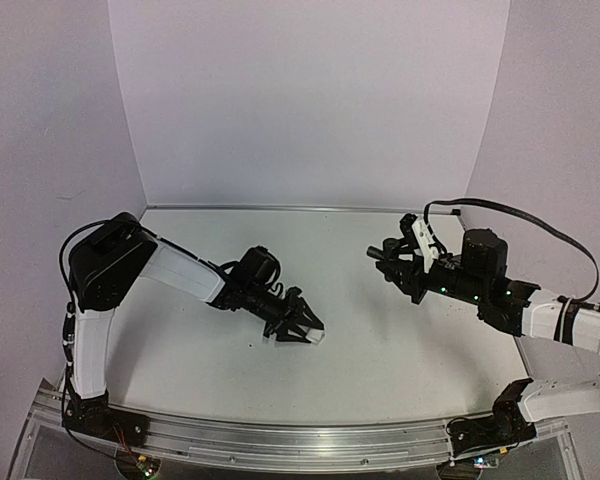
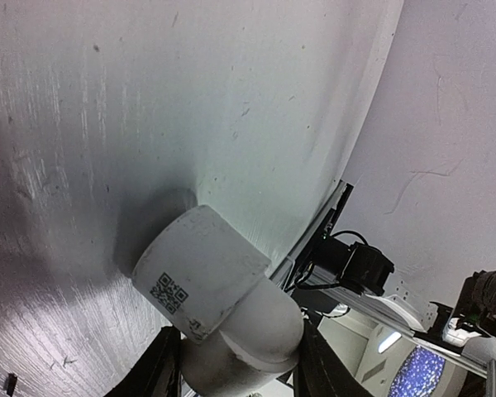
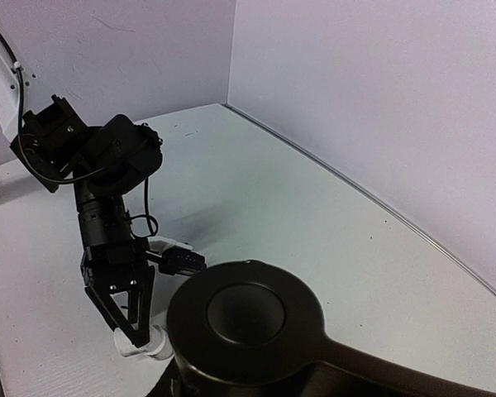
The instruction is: Install the water faucets
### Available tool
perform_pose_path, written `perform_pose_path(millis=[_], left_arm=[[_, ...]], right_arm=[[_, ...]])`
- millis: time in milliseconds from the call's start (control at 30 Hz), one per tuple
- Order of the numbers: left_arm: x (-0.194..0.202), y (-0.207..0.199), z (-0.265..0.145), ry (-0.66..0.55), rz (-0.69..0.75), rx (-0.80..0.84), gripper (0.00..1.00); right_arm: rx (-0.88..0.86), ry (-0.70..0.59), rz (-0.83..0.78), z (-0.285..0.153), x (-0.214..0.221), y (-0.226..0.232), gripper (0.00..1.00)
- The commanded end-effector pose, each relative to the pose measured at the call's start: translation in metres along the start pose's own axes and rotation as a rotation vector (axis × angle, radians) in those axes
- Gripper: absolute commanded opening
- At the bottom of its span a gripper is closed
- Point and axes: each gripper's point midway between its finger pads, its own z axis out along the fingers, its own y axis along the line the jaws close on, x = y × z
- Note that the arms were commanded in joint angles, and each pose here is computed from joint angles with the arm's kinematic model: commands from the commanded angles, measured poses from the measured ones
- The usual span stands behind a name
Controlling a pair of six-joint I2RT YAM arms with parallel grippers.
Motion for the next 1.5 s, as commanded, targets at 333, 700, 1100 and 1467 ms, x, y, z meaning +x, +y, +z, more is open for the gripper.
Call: perform_pose_path(millis=[333, 700, 1100, 1467], left_arm=[[-0.017, -0.024, -0.034, -0.181, 0.137, -0.024, 0.77], [0.025, -0.076, -0.11, -0.404, 1.122, -0.48, 0.94], [-0.015, -0.11, -0.053, -0.358, 1.077, -0.562, 0.88], [-0.013, -0.064, -0.021, -0.427, 0.769, -0.669, 0.93]], right_arm=[[0.013, -0.117, -0.031, -0.002, -0.033, -0.004, 0.0], [0.007, -0.113, -0.031, -0.001, -0.031, -0.003, 0.0], [0.027, -0.118, -0.038, -0.003, -0.031, -0.006, 0.0], [0.035, -0.13, -0.041, -0.006, -0.034, -0.006, 0.0]])
